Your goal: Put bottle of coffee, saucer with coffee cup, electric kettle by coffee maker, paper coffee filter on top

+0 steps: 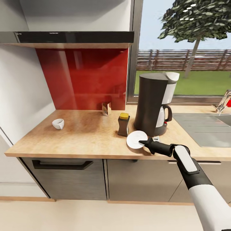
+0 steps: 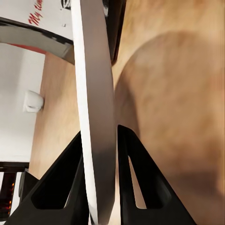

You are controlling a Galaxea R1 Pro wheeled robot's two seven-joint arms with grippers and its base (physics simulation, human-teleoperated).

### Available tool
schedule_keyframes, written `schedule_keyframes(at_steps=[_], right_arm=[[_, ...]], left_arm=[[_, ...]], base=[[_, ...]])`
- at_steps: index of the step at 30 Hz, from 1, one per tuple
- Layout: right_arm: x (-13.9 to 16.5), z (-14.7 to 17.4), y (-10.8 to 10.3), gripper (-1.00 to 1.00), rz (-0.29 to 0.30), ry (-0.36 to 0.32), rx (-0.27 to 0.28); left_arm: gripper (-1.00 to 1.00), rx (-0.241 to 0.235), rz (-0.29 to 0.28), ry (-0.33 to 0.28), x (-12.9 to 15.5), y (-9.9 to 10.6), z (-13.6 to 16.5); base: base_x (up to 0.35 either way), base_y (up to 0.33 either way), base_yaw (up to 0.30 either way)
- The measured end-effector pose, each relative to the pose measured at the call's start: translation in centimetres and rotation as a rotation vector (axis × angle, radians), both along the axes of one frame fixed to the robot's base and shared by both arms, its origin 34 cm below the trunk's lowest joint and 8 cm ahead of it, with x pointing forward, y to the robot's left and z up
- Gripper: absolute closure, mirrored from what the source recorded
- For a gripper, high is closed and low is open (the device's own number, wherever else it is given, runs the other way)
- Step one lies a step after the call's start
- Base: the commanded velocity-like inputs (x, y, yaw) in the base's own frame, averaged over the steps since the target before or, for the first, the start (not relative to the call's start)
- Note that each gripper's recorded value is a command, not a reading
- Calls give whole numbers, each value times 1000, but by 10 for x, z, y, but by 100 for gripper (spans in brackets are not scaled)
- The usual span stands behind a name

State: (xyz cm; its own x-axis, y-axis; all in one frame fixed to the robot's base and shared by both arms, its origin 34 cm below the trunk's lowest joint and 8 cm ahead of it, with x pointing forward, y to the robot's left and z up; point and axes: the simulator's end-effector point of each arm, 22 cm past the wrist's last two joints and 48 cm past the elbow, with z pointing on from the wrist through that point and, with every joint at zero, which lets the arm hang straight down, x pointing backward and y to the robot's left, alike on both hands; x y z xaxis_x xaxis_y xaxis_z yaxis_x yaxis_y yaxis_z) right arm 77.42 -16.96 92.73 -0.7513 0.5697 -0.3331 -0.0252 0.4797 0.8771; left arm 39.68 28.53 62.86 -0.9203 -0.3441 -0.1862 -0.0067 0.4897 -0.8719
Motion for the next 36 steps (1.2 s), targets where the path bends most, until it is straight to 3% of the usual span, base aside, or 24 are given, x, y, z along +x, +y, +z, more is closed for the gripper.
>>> schedule_keyframes(at_steps=[36], right_arm=[[2,-11,0,100,-1,18,12]], left_arm=[[-100,0,0,21,-5,0,-5]], base=[[0,0,0]])
